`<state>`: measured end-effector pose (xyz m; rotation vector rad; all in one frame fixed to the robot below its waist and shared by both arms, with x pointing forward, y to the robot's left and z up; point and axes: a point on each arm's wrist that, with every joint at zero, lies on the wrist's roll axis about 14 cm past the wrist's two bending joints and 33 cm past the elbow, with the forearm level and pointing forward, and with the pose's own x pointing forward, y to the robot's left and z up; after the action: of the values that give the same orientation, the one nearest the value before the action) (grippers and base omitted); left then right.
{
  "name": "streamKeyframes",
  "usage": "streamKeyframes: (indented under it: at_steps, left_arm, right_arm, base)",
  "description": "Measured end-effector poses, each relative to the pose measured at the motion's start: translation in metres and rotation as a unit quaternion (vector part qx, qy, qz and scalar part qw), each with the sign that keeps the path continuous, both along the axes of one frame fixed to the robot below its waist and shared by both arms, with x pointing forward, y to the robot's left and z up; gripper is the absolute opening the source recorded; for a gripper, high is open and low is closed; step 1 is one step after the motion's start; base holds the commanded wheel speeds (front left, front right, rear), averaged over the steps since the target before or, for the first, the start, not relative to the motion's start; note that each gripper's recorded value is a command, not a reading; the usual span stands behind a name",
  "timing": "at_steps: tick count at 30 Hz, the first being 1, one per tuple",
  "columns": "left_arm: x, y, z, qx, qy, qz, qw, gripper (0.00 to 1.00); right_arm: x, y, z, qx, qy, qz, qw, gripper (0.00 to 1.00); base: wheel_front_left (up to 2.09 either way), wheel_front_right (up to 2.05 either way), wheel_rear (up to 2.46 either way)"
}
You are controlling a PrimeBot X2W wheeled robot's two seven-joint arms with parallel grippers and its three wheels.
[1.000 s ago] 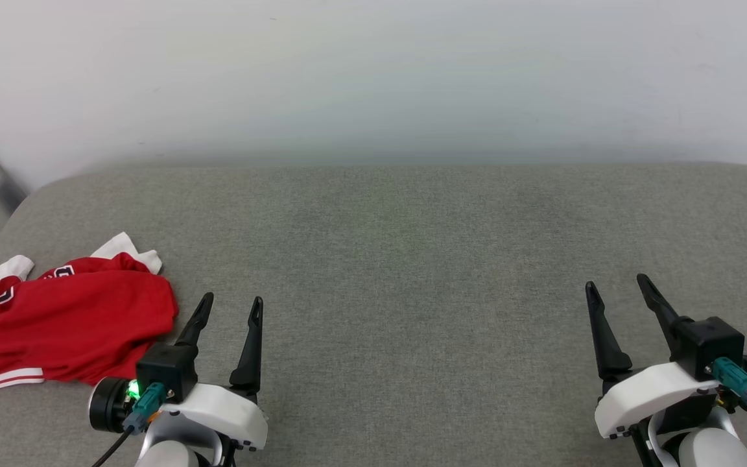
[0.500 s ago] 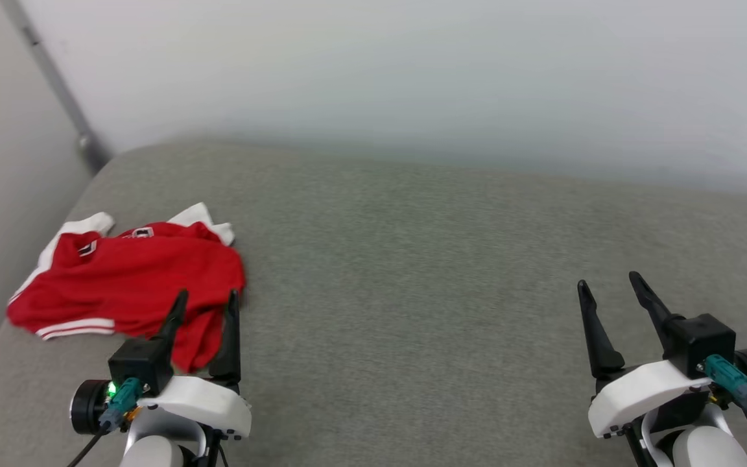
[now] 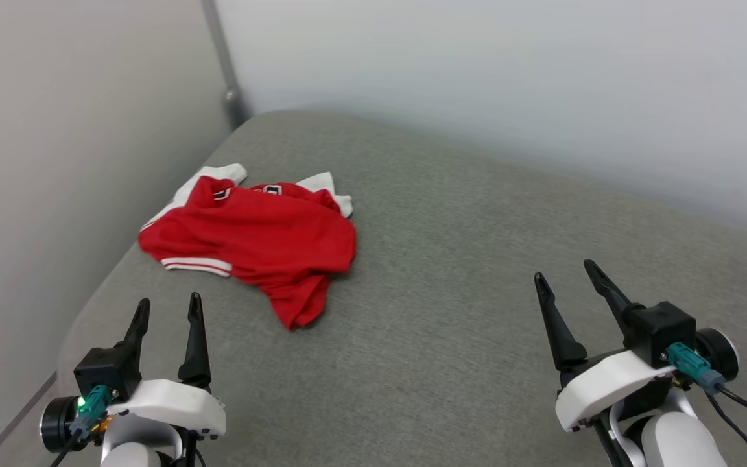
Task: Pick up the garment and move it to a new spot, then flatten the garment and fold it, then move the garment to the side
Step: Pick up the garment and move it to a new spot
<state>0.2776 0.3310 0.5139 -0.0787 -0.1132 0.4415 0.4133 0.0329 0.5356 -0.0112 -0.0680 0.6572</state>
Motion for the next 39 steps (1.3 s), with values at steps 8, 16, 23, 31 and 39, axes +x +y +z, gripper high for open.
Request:
streamKeyframes:
  at_steps: [8,16,23,31,39]
  left_arm:
    - [-0.032,0.026,-0.001,-0.001,0.003,0.056,0.998,1.00]
    - [-0.027,0.027,0.000,-0.001,0.002,0.056,0.998,1.00]
    - [0.018,0.025,0.031,0.031,-0.023,0.017,0.999,1.00]
    - [0.116,0.029,0.097,0.088,-0.050,-0.044,0.994,1.00]
    - [0.203,0.044,0.067,0.069,0.080,-0.083,0.991,1.00]
  right_arm:
    - [-0.006,0.043,0.002,0.018,0.005,0.061,0.998,1.00]
    - [-0.001,0.043,-0.002,0.014,0.007,0.059,0.998,1.00]
    - [0.011,0.032,-0.002,0.003,0.000,0.040,0.999,1.00]
    - [0.046,0.008,-0.008,0.002,0.001,-0.001,1.000,1.00]
    - [0.078,-0.038,-0.040,0.001,0.025,-0.065,0.998,1.00]
  base:
    - [0.00,0.00,0.00]
    - [0.00,0.00,0.00]
    - [0.00,0.00,0.00]
    - [0.00,0.00,0.00]
    - [0.00,0.00,0.00]
